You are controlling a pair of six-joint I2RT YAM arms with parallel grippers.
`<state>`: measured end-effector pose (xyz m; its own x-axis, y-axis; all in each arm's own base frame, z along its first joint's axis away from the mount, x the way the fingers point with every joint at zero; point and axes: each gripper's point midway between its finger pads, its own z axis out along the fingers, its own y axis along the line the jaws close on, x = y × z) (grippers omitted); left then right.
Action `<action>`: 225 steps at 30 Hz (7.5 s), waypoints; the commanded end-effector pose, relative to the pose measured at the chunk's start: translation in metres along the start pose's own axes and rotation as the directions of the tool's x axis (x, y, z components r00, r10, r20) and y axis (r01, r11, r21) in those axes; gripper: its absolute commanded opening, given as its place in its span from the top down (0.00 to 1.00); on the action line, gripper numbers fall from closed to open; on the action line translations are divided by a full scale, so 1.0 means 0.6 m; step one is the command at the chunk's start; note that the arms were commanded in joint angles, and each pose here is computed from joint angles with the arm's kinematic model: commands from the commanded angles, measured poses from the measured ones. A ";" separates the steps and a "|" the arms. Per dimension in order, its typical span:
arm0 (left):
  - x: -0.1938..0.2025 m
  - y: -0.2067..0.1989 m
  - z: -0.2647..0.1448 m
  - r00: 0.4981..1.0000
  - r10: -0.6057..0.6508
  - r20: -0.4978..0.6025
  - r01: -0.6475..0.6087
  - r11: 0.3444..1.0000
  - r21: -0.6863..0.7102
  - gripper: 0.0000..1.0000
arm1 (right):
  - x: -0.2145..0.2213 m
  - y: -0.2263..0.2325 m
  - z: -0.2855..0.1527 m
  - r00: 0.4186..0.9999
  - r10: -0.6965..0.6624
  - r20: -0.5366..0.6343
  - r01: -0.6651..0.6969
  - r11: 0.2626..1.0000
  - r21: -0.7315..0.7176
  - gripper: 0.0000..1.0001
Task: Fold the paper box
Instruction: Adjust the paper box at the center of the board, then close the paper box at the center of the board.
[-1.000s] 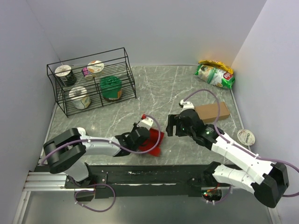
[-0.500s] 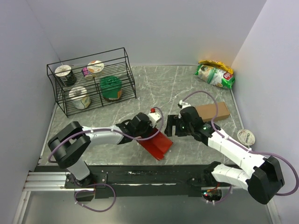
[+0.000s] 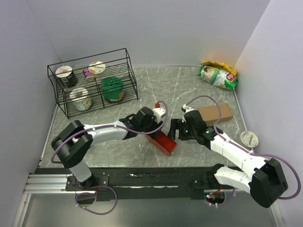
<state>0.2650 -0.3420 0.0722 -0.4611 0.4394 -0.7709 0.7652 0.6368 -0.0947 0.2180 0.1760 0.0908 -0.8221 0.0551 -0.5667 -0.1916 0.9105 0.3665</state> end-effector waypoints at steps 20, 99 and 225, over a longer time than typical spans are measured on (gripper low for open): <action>-0.059 0.131 -0.178 0.575 -0.765 0.289 0.807 0.588 -0.048 0.04 | 0.027 0.032 0.100 0.994 0.062 -0.088 -0.076 0.982 -0.170 0.08; -0.033 0.040 -0.119 0.977 -0.207 -0.061 0.211 0.974 0.084 0.01 | -0.155 0.010 -0.060 0.925 -0.154 0.347 0.180 0.983 -0.042 0.01; 0.049 0.032 -0.135 0.909 -0.272 0.316 0.271 0.961 0.047 0.95 | -0.064 0.091 0.032 0.850 -0.340 0.403 0.500 0.763 -0.410 0.85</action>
<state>0.2198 -0.2593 0.0821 -0.5380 0.0359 -0.8422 0.6129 0.7026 -0.3615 0.2504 0.2152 0.0895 -0.4775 -0.1283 -0.8692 -0.7221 0.6209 0.3051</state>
